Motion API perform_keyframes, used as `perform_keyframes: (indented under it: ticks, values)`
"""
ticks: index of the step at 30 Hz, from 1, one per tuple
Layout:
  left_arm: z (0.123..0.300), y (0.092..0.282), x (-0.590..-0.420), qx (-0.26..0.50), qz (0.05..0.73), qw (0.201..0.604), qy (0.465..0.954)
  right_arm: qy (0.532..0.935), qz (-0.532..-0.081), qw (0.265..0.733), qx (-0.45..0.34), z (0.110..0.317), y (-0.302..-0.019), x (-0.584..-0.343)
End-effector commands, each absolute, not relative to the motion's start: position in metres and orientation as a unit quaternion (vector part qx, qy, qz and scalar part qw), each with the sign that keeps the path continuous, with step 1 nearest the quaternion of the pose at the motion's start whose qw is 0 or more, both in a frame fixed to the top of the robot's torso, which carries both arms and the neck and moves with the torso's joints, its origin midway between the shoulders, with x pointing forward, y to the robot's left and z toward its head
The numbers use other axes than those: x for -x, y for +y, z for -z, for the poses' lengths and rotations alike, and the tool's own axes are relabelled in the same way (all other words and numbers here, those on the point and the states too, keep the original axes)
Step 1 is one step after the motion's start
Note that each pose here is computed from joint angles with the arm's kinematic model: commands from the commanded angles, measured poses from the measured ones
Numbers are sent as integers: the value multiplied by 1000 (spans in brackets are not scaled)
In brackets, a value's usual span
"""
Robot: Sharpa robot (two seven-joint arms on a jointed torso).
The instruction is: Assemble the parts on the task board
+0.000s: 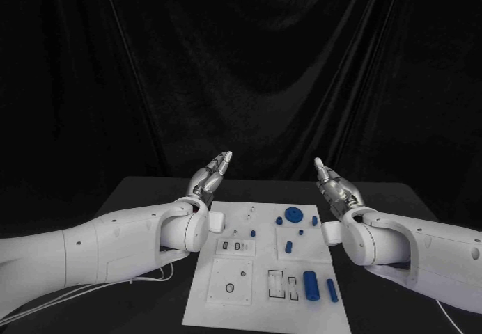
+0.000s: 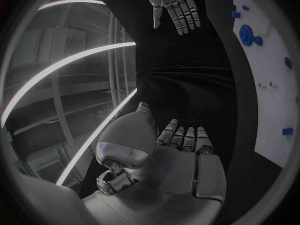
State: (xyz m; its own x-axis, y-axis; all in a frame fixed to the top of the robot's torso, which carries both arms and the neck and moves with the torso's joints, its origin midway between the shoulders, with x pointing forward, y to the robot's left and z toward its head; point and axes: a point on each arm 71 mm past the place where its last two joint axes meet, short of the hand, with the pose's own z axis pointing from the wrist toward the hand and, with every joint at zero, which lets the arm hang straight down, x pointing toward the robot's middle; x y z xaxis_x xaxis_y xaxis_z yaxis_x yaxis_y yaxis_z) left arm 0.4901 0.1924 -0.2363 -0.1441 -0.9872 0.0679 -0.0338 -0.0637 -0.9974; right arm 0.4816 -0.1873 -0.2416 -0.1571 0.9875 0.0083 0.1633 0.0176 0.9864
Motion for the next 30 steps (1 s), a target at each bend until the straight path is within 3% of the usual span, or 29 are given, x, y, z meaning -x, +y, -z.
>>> perform_keyframes:
  ticks: [1, 10, 11, 30]
  values:
    - [228, 187, -496, 492, 619, 374, 485, 593, -501, 354, -521, 246, -183, -482]
    - [226, 188, -503, 490, 640, 355, 473, 593, -501, 354, -521, 246, -183, -482]
    - [227, 188, -502, 488, 650, 341, 473, 600, -516, 326, -517, 247, -187, -483]
    - [228, 204, -502, 490, 651, 340, 470, 597, -528, 323, -510, 243, -190, -488]
